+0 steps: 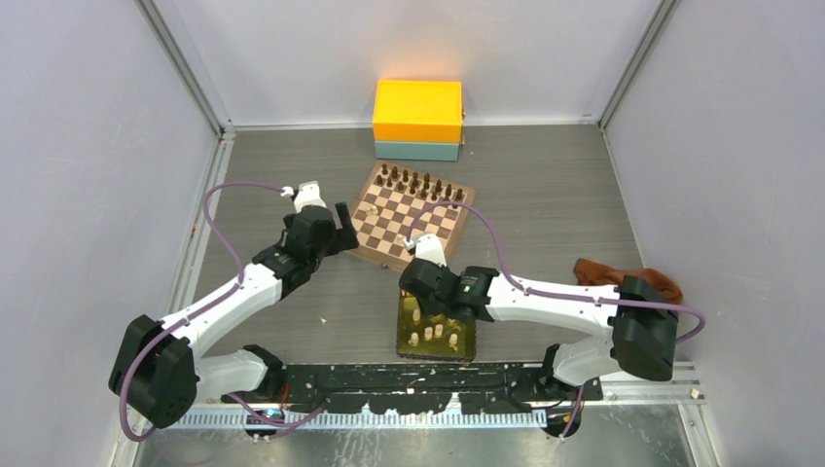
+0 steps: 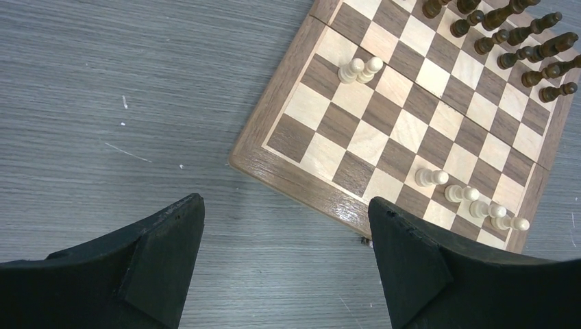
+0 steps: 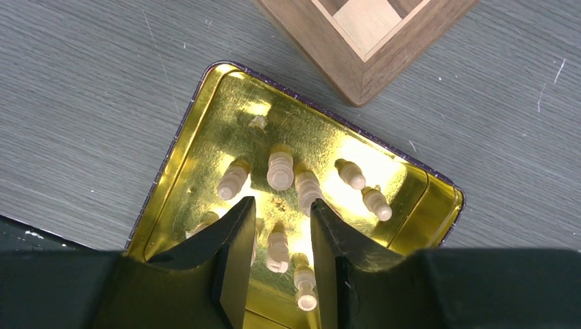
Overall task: Set up the chess pieces on the board
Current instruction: Pick up the chess piece from the storage box.
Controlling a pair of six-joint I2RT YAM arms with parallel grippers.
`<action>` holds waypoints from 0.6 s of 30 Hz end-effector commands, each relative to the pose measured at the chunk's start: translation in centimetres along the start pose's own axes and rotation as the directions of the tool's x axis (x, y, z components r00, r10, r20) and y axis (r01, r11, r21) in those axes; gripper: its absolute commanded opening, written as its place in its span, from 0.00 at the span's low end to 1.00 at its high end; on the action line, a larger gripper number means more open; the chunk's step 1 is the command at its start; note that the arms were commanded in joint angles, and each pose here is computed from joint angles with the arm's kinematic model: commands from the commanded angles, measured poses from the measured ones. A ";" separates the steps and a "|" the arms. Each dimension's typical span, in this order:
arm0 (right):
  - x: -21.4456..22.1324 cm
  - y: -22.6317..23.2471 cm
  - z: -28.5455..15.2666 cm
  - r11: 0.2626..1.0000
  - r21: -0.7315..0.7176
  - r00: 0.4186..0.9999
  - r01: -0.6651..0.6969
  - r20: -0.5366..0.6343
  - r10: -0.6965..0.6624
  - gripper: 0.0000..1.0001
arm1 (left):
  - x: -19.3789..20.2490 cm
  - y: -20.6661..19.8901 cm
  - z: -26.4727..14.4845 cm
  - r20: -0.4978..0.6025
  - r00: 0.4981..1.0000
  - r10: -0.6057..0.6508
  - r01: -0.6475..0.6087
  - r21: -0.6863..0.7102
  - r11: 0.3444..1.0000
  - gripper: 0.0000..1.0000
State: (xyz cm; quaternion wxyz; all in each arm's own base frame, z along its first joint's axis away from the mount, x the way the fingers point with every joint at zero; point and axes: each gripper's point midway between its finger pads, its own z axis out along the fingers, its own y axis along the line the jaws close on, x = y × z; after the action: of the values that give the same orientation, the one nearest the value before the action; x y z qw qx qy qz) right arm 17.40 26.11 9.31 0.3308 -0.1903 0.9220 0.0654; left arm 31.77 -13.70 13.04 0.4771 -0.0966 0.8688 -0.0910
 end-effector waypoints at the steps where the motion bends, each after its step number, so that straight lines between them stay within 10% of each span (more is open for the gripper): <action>1: -2.3 1.2 -0.2 0.998 -0.055 0.999 0.009 0.032 -0.007 0.41 | -1.3 -0.5 0.0 0.048 0.999 -0.020 0.020 0.005 1.000 0.90; 18: -1.7 1.0 1.3 0.995 -0.095 0.998 0.038 -0.050 -0.043 0.43 | -1.6 -0.6 0.2 0.054 0.998 -0.016 0.016 0.003 1.000 0.90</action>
State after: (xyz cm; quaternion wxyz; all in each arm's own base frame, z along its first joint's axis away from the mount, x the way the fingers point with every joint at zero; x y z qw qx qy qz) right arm 18.17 26.31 8.04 0.2867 -0.2206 0.9296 0.0708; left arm 31.80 -13.62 12.91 0.4764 -0.0971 0.8694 -0.0879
